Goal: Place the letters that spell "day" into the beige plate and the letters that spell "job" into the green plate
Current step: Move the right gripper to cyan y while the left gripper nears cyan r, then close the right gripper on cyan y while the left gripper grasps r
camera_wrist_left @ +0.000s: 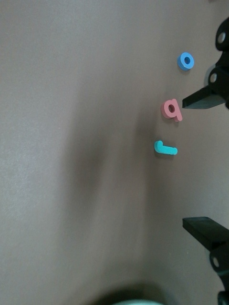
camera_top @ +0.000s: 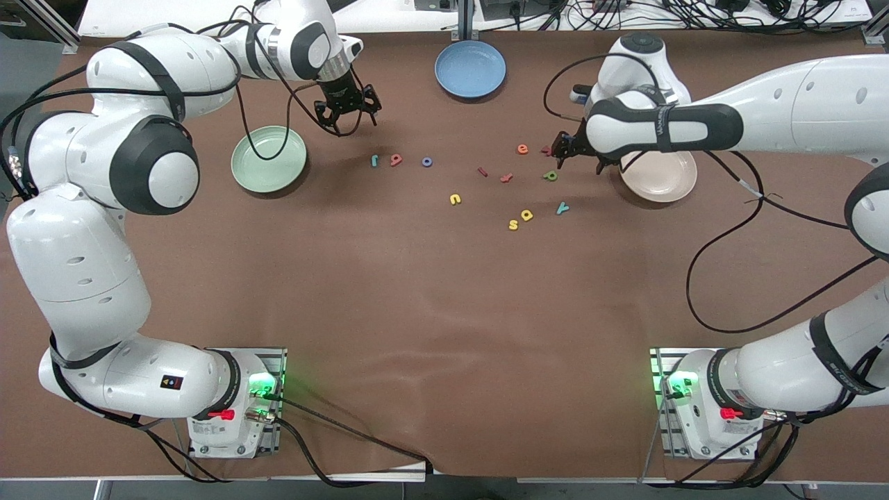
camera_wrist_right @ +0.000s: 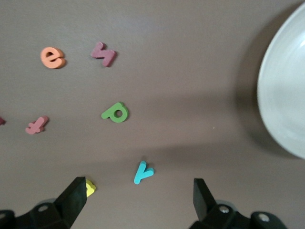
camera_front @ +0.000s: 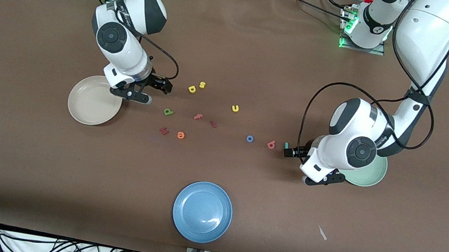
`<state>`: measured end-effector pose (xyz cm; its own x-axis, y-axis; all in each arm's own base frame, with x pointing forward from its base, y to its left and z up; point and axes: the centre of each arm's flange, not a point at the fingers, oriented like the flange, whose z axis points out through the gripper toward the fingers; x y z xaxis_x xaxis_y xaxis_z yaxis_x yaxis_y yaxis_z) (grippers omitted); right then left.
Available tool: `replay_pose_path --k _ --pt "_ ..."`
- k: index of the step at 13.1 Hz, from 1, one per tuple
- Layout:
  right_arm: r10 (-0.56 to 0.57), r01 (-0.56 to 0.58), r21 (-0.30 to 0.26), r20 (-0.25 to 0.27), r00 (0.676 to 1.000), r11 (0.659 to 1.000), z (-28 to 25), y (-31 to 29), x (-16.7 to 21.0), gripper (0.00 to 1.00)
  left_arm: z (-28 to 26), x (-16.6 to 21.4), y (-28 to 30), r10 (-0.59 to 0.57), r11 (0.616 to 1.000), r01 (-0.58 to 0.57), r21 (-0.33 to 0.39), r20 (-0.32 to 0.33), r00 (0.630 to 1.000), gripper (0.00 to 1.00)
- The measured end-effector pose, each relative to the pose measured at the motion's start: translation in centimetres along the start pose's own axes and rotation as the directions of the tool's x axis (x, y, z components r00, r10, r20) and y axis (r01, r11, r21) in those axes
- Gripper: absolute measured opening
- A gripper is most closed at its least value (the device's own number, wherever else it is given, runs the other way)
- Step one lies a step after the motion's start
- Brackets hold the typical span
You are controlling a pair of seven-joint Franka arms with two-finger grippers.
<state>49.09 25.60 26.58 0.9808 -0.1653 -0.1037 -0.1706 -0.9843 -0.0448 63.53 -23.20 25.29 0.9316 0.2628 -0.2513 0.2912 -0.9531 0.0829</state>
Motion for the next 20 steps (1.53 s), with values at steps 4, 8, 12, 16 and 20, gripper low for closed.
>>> replay_pose_path --k 4,8,12,16,20 --pt "0.112 -0.113 0.014 0.015 0.994 0.994 2.9 -0.1 -0.7 1.0 0.9 -0.2 0.4 0.001 1.0 -0.001 0.0 -0.001 1.0 1.0" --pt "0.138 -0.138 0.048 0.008 0.99 0.989 5.4 -0.6 -2.1 1.0 3.1 0.0 0.6 -0.001 1.0 0.0 -0.015 -0.024 1.0 0.99" --pt "0.13 -0.13 0.05 0.006 0.991 0.99 7.1 -0.1 -2.9 1.0 5.4 -0.3 1.0 0.005 1.0 -0.005 -0.009 -0.014 1.0 0.99" --pt "0.124 -0.124 0.053 0.007 0.992 0.991 8.2 0.2 -3.8 1.0 8.0 -1.0 0.4 0.002 1.0 -0.003 -0.013 -0.028 1.0 0.97" --pt "0.113 -0.113 0.058 0.012 0.994 0.992 9.2 -0.8 -4.8 1.0 9.0 -1.5 0.0 0.003 1.0 -0.003 -0.002 -0.016 1.0 0.96"
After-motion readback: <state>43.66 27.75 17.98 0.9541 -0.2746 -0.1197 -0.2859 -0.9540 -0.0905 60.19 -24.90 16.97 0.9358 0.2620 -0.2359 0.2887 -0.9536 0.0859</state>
